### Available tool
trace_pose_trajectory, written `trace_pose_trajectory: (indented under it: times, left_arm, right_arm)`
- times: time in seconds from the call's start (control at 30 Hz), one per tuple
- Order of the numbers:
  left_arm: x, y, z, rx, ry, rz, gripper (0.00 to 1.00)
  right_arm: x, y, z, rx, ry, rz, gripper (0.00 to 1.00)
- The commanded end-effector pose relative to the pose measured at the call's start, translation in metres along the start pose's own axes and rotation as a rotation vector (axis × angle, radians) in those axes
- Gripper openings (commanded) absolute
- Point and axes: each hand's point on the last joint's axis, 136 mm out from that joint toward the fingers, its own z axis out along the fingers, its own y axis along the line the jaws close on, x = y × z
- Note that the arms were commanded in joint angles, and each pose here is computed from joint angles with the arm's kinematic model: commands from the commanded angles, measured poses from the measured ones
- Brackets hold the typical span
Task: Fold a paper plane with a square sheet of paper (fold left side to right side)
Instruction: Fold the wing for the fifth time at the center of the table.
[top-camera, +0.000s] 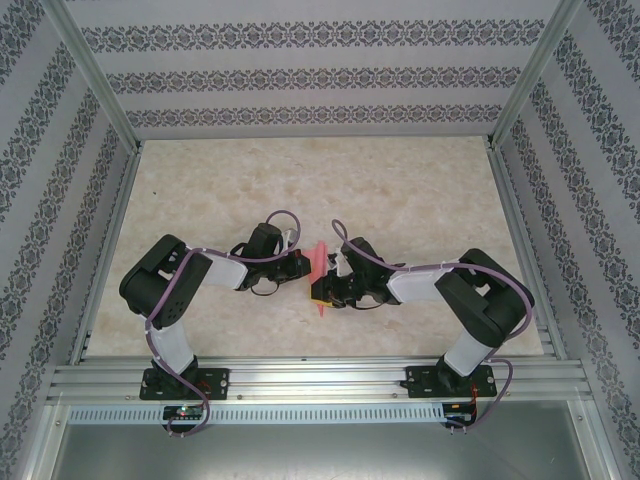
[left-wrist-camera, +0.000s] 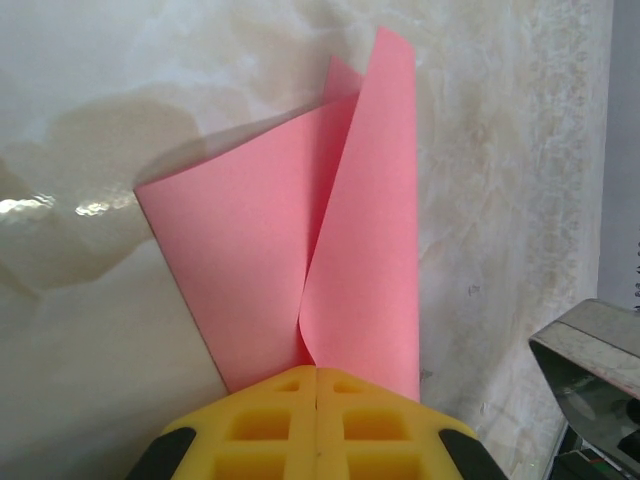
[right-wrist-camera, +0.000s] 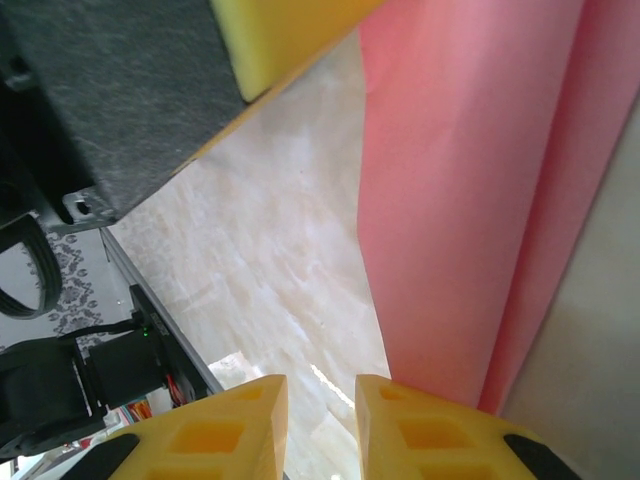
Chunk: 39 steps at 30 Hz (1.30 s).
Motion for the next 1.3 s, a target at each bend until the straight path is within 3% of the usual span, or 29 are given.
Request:
trace_pose_trajectory:
  times: [0.0, 0.9, 1.27]
  left_arm:
    - [-0.006, 0.021, 0.003, -0.069, -0.041, 0.000, 0.00]
    - [-0.007, 0.023, 0.003, -0.078, -0.043, 0.000, 0.00]
    - [-0.034, 0.016, -0.016, -0.112, -0.074, 0.056, 0.00]
  right_arm:
    - [-0.001, -0.003, 0.005, 0.009, -0.012, 0.001, 0.25]
    - [0.001, -0.008, 0.016, 0.037, 0.008, 0.015, 0.26]
    - [0.019, -0.054, 0.010, 0.256, 0.053, 0.093, 0.26]
